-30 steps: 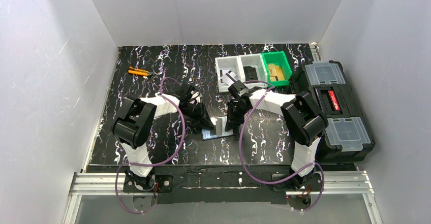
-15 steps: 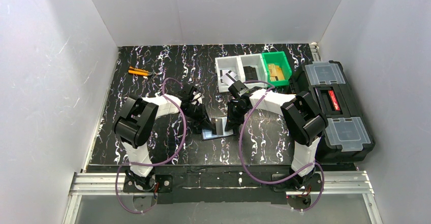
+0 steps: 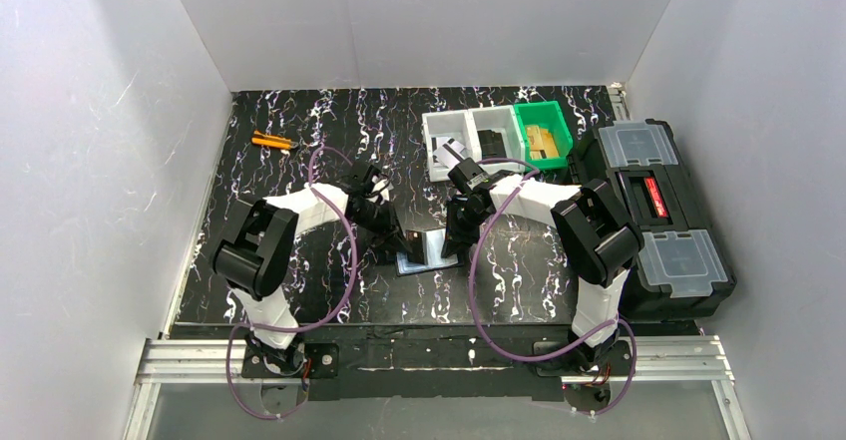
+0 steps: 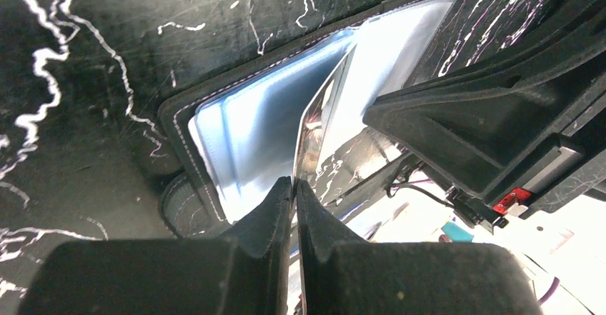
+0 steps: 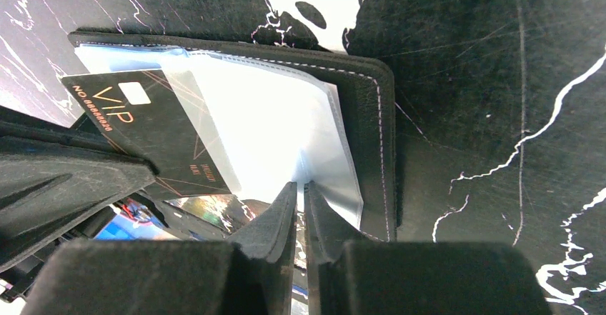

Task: Take the credit cards out of the card holder
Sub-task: Remove the credit card from the card holder.

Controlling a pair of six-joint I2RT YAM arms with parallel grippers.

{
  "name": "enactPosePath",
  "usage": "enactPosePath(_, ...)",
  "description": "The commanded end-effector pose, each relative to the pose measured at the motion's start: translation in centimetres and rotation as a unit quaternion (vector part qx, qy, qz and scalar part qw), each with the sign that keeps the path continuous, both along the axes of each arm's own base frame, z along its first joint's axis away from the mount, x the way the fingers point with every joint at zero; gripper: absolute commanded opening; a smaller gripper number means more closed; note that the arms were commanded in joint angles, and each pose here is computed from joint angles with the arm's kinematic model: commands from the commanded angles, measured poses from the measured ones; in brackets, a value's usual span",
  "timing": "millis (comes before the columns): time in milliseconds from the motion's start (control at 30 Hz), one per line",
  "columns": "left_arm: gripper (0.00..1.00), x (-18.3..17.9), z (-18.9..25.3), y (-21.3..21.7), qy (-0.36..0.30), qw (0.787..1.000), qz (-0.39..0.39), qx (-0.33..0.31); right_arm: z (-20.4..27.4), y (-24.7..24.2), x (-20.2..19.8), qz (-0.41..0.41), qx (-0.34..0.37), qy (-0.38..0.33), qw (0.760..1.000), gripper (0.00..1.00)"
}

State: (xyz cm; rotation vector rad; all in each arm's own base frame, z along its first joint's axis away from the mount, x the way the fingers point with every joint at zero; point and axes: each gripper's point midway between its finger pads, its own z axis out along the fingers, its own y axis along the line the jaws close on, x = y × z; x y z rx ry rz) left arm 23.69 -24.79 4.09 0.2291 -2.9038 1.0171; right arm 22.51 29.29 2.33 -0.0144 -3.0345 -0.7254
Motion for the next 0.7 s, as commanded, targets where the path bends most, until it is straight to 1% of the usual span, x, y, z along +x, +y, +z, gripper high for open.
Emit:
enactPosePath(0, 0.0, 0.1, 1.7, 1.5, -0.022, 0.999, 0.001, 0.026, -2.7, -1.3, -0.2, 0.0, -0.047, 0.004, 0.999, 0.15)
enactPosePath(200, 0.0, 0.2, 2.8, 2.4, -0.037, 0.998, -0.003, 0.045, -2.4, -1.3, 0.0, 0.001, -0.046, 0.001, 0.999, 0.16)
enactPosePath(367, 0.0, 0.4, 4.4, 2.5, -0.054, 0.998, -0.007, 0.042, -1.6, -0.9, 0.2, 0.001, -0.036, -0.006, 0.999, 0.17)
enactPosePath(533, 0.0, 1.0, 6.2, 2.3, -0.074, 0.997, -0.006, 0.032, 0.8, -0.3, 1.1, 0.001, -0.021, -0.028, 0.999, 0.18)
enactPosePath(667, 0.0, 1.4, 7.5, 2.0, -0.09, 0.996, -0.007, 0.02, 3.2, 0.1, 1.9, 0.001, -0.01, -0.05, 0.999, 0.21)
